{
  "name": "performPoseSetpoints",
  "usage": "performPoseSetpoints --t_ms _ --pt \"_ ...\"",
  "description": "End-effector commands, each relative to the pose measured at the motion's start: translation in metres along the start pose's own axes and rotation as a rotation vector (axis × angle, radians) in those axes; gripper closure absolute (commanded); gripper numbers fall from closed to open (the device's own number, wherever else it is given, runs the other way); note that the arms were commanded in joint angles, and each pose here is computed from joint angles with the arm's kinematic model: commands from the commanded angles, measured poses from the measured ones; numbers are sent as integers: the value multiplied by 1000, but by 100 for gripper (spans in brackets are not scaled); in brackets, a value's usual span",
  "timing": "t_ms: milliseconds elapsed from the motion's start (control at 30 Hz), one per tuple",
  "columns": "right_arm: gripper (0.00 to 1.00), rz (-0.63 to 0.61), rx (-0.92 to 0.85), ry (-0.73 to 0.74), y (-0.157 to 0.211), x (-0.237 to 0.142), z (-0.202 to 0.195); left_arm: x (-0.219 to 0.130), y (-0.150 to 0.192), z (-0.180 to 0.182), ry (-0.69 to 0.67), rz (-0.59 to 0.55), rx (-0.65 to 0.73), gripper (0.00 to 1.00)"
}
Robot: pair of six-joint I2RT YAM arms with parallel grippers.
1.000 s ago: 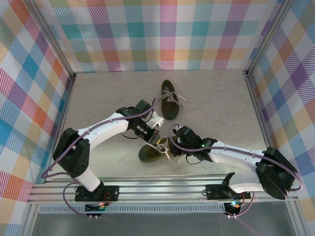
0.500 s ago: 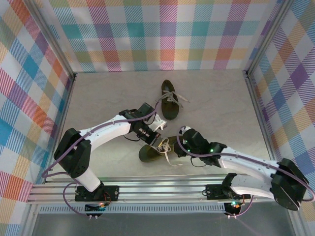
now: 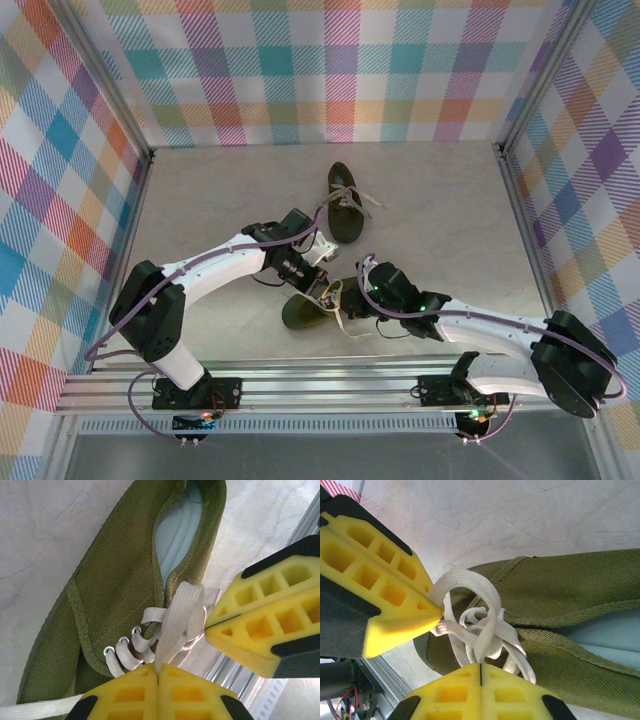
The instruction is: Tie the shoes
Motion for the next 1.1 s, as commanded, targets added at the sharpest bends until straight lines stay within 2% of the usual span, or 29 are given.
performPoseSetpoints --t_ms 0,167,433,800,1067 --pt "98 -31 45 -13 -6 3 6 3 5 0 -4 16 -4 100" --pt "99 -32 82 66 -4 4 -3 3 6 0 -2 17 -4 100" --pt "97 2 86 55 -5 14 0 3 6 0 -5 18 -2 100" --pt "83 -7 82 30 -9 18 3 4 6 0 -2 19 -4 100" --pt "79 1 82 40 -11 25 3 5 6 1 1 20 -4 100"
Point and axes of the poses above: each hand's point on the last joint's axis, 136 mm out from that joint toward the fingers, its own x axis out along the fingers, its own z axis along the line the jaws close on, y = z × x, the point moved 9 cm from there along -x, back along the fingers, and after that the axes turned 9 degrees about -x, right-handed, at the moved point
